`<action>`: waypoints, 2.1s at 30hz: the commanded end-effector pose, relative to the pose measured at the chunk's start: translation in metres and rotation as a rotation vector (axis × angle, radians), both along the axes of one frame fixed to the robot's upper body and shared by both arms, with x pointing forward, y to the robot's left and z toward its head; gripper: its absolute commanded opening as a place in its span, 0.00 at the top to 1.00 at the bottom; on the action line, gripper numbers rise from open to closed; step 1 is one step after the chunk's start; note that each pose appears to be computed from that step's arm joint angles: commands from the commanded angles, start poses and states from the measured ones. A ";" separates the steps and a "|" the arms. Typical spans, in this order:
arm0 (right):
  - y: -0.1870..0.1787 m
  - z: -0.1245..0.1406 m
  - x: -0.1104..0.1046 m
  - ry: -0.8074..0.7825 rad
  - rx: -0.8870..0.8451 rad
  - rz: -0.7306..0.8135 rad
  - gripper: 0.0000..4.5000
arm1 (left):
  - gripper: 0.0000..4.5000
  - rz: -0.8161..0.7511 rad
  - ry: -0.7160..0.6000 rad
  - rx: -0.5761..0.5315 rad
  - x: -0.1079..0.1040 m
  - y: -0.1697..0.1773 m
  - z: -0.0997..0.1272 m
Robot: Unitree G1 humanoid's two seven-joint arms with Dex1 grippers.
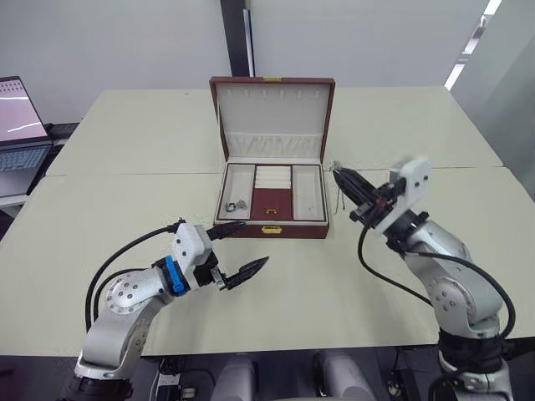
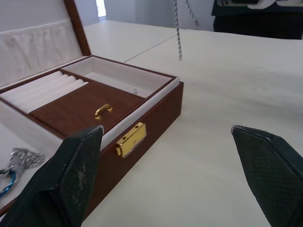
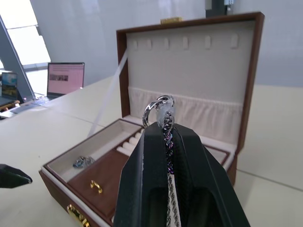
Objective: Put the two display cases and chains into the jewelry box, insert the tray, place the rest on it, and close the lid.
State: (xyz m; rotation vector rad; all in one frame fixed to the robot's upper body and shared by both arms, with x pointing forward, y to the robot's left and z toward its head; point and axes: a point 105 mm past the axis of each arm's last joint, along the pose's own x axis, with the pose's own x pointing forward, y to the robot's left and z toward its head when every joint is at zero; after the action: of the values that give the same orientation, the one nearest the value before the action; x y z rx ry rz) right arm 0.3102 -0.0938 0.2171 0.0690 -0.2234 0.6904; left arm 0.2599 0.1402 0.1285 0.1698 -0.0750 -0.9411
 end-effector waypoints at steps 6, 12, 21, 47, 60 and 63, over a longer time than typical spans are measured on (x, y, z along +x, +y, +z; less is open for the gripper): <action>0.018 0.016 0.008 -0.039 0.012 0.058 1.00 | 0.00 0.116 -0.024 -0.065 -0.009 0.012 0.009; 0.029 0.009 0.019 -0.015 0.002 0.073 1.00 | 0.00 0.161 -0.020 -0.079 -0.015 0.010 0.010; 0.036 -0.012 0.026 0.035 -0.029 0.086 1.00 | 0.00 0.190 -0.021 -0.082 -0.017 0.011 0.006; 0.024 -0.039 0.037 0.107 -0.055 0.000 0.53 | 0.00 0.195 -0.030 -0.083 -0.017 0.011 0.005; 0.001 -0.044 0.027 0.108 -0.084 0.035 0.01 | 0.00 0.216 0.035 -0.076 -0.015 0.023 0.000; -0.017 -0.049 0.021 0.107 -0.132 0.063 0.01 | 0.00 0.234 0.057 -0.061 -0.010 0.036 -0.001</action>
State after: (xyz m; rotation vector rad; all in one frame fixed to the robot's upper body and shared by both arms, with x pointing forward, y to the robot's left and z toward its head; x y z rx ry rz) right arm 0.3377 -0.1067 0.1490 -0.0071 0.0083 0.7221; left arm 0.2478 0.1680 0.1197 0.0867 -0.0122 -0.7217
